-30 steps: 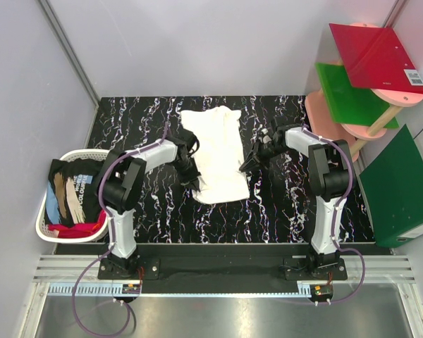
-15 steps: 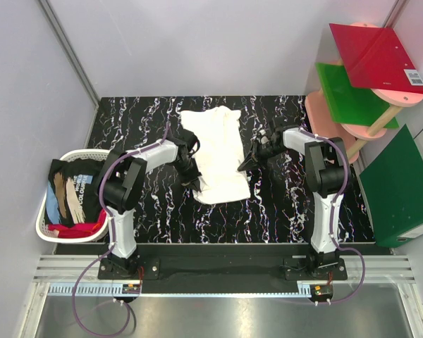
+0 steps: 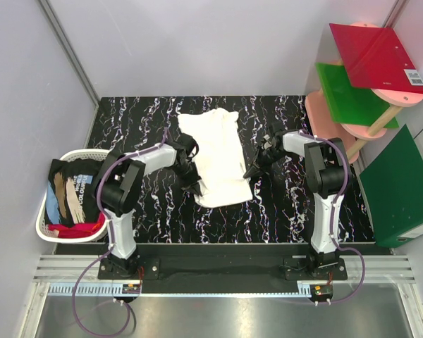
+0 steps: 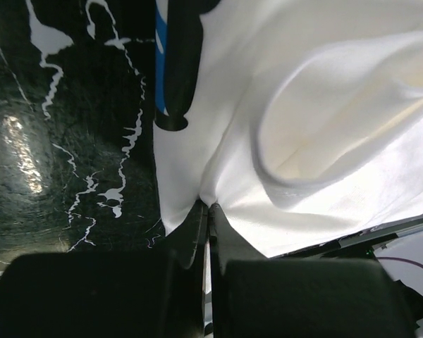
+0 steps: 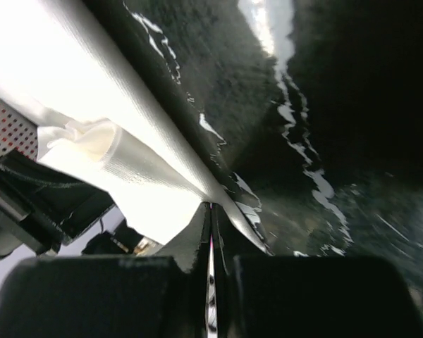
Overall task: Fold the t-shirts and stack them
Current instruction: Fold the folded rectangular tshirt in 1/3 of the way
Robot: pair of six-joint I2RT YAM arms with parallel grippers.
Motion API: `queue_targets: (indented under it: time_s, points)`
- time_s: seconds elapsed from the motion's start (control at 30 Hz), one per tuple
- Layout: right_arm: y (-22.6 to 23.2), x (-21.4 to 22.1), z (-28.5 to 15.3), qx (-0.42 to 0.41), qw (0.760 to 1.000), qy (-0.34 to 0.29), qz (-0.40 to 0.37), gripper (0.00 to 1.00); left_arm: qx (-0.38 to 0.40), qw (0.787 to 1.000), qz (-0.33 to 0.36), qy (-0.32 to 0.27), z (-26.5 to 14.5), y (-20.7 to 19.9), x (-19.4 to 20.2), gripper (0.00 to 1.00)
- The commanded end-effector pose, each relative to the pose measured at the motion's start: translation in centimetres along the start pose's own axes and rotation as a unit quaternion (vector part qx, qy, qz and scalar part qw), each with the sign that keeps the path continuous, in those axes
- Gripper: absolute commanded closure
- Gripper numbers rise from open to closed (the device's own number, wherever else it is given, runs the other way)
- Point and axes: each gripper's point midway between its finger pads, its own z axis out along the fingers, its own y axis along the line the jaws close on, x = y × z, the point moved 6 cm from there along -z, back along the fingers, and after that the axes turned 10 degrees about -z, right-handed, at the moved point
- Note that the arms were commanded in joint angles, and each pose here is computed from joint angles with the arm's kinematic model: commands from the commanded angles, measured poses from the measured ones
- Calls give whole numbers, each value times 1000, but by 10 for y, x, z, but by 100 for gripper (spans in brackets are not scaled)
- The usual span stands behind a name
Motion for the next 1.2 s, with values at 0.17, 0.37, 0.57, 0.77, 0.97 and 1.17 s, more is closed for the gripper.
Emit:
queue_targets:
  time_s: [0.17, 0.37, 0.57, 0.77, 0.97, 1.17]
  points:
    - [-5, -6, -12, 65, 997, -44, -25, 97, 0, 1000, -2, 13, -24, 10, 24, 100]
    - [-7, -4, -11, 65, 997, -36, -29, 97, -7, 1000, 7, 4, -36, 14, 29, 100]
    - [-6, -2, -12, 63, 997, -30, -33, 95, -52, 997, -2, 62, -12, 38, 42, 89]
    - [17, 2, -55, 78, 988, -93, -92, 52, -64, 997, 3, 46, -18, 47, 51, 1]
    - [20, 32, -89, 99, 979, -140, -114, 0, -51, 999, 2, 6, -32, 46, 51, 1]
    - [-1, 69, -68, 59, 992, -87, -63, 0, -21, 999, -7, -28, -34, 38, 55, 1]
